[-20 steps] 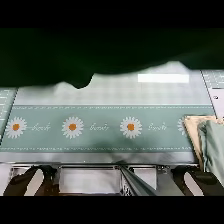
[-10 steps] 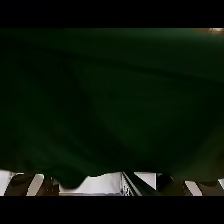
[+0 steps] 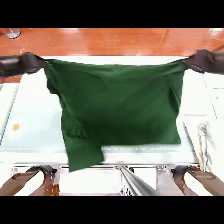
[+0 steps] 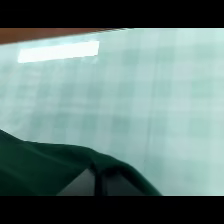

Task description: Fold the shirts.

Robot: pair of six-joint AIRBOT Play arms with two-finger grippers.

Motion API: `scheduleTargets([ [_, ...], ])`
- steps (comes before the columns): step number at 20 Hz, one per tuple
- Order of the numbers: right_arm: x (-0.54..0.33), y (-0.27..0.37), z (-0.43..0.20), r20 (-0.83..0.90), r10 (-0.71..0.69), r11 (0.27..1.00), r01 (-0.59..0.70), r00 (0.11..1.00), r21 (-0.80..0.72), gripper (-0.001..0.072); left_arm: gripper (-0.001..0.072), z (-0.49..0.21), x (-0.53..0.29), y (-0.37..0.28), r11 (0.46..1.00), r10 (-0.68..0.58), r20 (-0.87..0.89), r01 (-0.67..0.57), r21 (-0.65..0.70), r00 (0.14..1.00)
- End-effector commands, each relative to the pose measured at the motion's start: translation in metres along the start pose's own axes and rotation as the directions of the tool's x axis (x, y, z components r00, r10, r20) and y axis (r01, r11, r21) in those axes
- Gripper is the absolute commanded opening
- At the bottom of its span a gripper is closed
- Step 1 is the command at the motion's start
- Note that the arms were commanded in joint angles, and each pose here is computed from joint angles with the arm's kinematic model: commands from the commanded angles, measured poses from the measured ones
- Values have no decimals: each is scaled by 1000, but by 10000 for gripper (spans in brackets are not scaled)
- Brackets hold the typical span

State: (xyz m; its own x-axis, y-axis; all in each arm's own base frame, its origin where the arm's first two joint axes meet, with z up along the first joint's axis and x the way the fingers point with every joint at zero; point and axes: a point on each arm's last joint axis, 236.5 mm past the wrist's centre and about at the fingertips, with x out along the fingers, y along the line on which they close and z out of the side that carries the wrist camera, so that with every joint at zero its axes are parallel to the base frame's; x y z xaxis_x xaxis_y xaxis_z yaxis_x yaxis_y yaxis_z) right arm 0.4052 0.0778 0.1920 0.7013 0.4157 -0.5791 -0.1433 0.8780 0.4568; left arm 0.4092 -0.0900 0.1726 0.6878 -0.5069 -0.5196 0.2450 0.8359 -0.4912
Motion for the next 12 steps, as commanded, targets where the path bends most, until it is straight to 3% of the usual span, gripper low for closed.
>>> scheduleTargets([
  [1, 94, -37, 25, 62, 56, 977, -67, 997, 204, 20, 33, -2, 67, 35, 992, 8, 5, -7, -122, 1000],
  [3, 132, -46, 31, 36, 95, 955, -101, 995, 279, 20, 33, -5, 84, 40, 984, -16, -13, 14, -177, 1000],
  [4, 147, -48, 31, 7, 116, 950, -113, 993, 291, 63, 40, -8, 89, 41, 980, -25, -19, 21, -198, 999],
  [5, 156, -50, 31, -20, 130, 947, -118, 991, 300, 367, 176, -8, 91, 43, 978, -26, -22, 21, -209, 999],
  [6, 158, -52, 32, -51, 148, 942, -126, 988, 310, 624, 630, -9, 88, 44, 976, -29, -27, 22, -215, 999],
  [7, 150, -58, 32, -87, 157, 945, -125, 984, 303, 626, 701, -11, 82, 47, 976, -34, -56, 21, -216, 998],
  [9, 114, -92, 21, -191, 122, 954, -62, 974, 292, 623, 701, -26, 55, 74, 972, 3, -170, -43, -230, 985],
  [12, 37, -186, -63, -498, -152, 924, 301, 854, 234, 620, 700, -106, 11, 129, 913, 49, -432, -216, -347, 900],
])
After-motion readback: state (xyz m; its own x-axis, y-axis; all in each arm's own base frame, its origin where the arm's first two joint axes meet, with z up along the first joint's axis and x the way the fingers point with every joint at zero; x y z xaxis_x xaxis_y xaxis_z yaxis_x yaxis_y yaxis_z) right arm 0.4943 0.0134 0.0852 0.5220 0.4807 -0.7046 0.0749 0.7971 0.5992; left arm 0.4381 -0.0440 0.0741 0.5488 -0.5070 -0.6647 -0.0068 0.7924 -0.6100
